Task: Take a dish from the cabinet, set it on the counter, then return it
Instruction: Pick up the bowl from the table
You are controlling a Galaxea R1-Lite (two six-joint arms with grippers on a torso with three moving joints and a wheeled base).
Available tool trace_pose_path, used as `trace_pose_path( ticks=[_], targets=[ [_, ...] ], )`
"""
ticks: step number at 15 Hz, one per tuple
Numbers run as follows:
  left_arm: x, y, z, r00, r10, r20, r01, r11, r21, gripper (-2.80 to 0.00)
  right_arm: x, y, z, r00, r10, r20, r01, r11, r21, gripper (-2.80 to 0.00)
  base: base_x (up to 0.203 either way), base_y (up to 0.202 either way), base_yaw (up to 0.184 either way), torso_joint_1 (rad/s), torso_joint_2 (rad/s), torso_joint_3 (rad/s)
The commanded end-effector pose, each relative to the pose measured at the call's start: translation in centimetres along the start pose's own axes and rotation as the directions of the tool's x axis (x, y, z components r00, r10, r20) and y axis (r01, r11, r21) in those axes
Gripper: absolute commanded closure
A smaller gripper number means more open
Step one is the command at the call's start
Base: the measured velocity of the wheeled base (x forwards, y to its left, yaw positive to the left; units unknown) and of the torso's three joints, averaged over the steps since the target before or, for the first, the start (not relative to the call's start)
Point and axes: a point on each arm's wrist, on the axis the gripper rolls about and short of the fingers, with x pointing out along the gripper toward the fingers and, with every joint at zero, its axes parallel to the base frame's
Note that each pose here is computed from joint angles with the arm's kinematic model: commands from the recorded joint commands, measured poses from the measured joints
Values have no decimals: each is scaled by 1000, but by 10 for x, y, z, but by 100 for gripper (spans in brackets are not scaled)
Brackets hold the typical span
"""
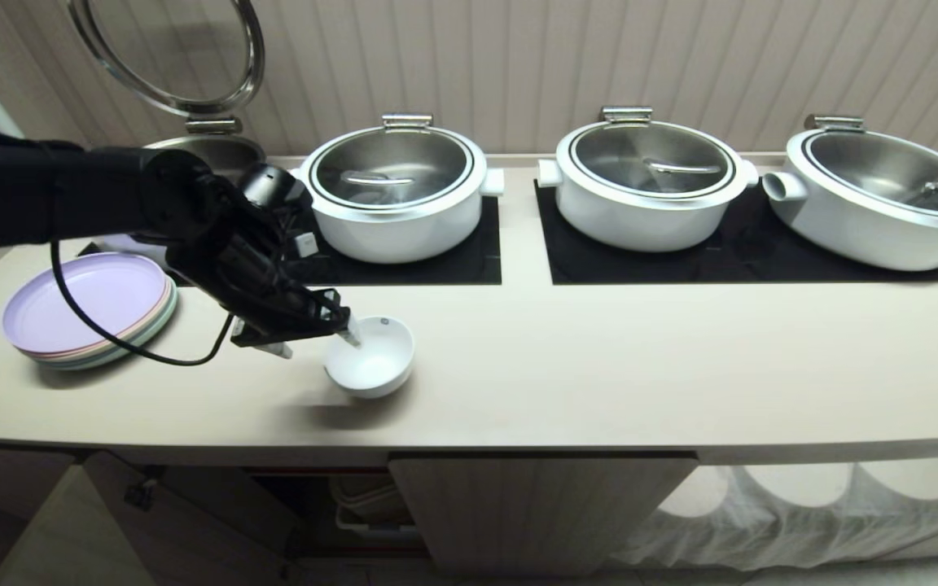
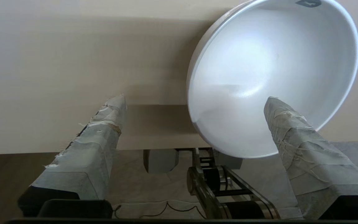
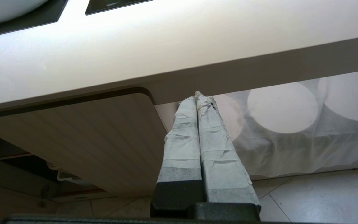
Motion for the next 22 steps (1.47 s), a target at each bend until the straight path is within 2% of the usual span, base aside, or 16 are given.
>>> trace_pose_path(
  ticks=[1, 7, 22],
  targets=[
    [17, -4, 1, 1000, 23, -16, -23, 1000, 8, -280, 0, 0, 0, 1000, 0, 1, 0, 1000, 1, 0, 0, 0, 0, 0, 0, 0],
    [41, -11, 0, 997, 72, -32, -71, 997, 28, -280, 0, 0, 0, 1000, 0, 1, 0, 1000, 1, 0, 0, 0, 0, 0, 0, 0],
    [49, -10, -2, 996, 78, -51, -77, 997, 23, -280, 0, 0, 0, 1000, 0, 1, 0, 1000, 1, 0, 0, 0, 0, 0, 0, 0]
  ],
)
